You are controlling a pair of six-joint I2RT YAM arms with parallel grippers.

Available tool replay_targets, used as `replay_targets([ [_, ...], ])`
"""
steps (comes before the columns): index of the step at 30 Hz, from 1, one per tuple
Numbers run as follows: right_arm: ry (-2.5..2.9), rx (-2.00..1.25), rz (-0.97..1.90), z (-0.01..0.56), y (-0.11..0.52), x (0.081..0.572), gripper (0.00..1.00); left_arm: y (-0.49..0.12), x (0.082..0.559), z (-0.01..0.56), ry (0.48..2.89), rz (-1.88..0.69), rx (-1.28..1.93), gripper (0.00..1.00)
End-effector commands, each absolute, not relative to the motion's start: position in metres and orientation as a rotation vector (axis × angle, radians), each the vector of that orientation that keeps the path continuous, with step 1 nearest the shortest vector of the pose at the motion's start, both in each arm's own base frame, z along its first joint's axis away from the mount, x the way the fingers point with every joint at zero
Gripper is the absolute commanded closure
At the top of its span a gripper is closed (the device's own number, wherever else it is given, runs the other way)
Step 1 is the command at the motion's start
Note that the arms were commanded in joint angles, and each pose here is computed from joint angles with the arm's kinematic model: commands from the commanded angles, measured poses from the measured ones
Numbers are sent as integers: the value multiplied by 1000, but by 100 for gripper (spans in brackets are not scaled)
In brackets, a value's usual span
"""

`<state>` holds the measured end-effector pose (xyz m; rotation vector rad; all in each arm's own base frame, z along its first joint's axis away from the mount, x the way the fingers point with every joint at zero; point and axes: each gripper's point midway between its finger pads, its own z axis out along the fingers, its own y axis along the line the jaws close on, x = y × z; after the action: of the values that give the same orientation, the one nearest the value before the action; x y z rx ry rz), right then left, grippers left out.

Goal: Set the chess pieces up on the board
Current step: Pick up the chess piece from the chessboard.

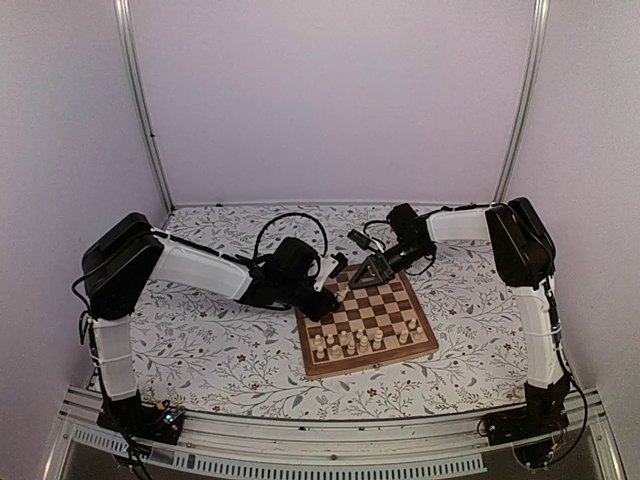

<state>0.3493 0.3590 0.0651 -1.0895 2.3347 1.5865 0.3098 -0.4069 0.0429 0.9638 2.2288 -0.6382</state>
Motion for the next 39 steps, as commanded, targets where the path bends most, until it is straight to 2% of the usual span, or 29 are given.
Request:
replay_targets([
  [1, 2298, -1104, 1642, 73, 366, 348, 74, -412, 315, 60, 2180, -661, 951, 100],
  [6, 2277, -1114, 1640, 77, 367, 349, 78, -413, 315, 59, 2182, -666, 951, 100],
  [12, 2271, -1099, 1696, 77, 369, 348, 68, -413, 314, 60, 2178, -670, 955, 100],
  [22, 2273, -1098, 1719, 74, 372, 347, 69, -419, 314, 61, 2176, -695, 963, 100],
  [27, 2276, -1102, 1720, 71, 373, 346, 75, -420, 315, 63, 2171, -697, 961, 100],
  [31, 2274, -1107, 1711, 70, 374, 347, 92, -420, 315, 61, 2177, -696, 964, 100],
  [39, 2206, -1129, 1535, 104, 360, 371, 94, -406, 314, 57, 2244, -643, 973, 100],
])
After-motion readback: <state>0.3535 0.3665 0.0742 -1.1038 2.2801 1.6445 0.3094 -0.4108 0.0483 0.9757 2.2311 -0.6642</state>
